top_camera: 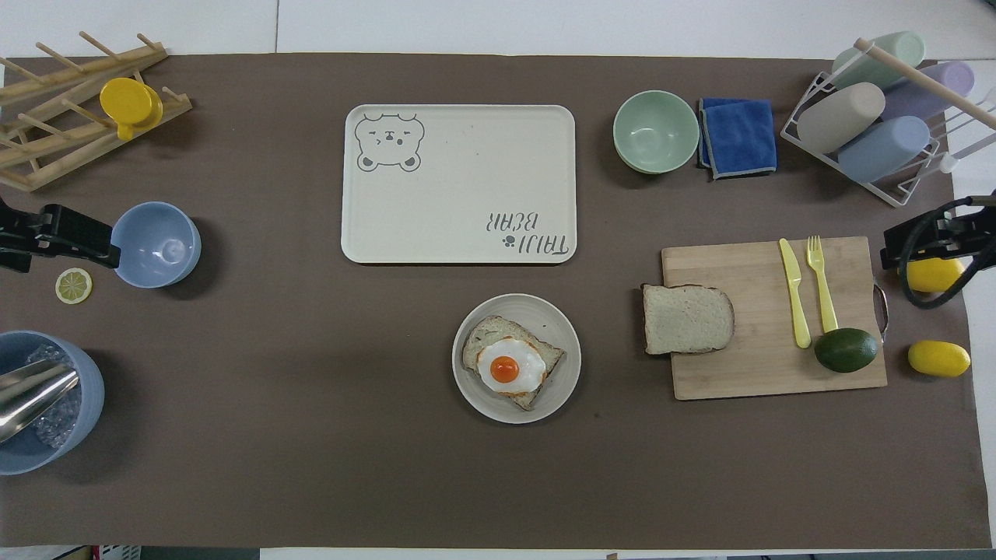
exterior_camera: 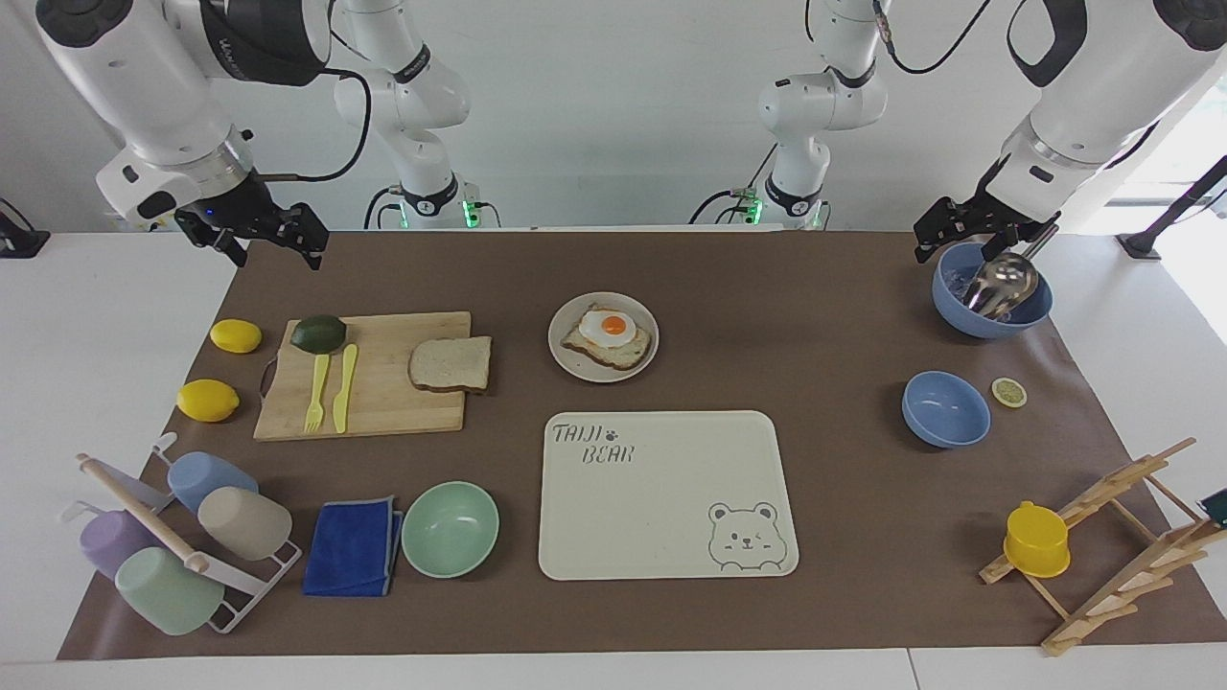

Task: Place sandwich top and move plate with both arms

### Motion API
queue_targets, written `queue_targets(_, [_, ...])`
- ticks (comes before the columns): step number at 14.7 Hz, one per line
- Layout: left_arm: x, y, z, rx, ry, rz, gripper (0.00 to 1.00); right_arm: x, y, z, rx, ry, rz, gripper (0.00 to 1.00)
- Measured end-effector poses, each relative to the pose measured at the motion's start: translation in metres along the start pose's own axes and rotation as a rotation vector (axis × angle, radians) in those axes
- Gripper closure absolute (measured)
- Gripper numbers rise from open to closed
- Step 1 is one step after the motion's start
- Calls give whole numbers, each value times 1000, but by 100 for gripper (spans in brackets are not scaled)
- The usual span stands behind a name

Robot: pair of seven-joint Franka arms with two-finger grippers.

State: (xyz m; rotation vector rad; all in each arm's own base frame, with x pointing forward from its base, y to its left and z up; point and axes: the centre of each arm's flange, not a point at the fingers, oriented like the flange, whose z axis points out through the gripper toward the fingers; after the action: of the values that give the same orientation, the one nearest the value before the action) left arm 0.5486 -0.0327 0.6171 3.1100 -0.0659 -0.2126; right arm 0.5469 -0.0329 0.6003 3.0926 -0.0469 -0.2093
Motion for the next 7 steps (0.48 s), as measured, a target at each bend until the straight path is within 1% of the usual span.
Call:
queue_targets(2, [0,0,0,0,0,0,0,5,-19,6,-5,34,-77,0])
queue_targets(4, [0,0,0,0,0,0,0,11,-57,30,-12,59,-140,0])
queue_targets(6, [0,0,0,0,0,0,0,14,-105,68,-29,51,-147,0])
queue_targets(7, [0,0,0,0,0,0,0,16,-130,90,-66,41,-139,0])
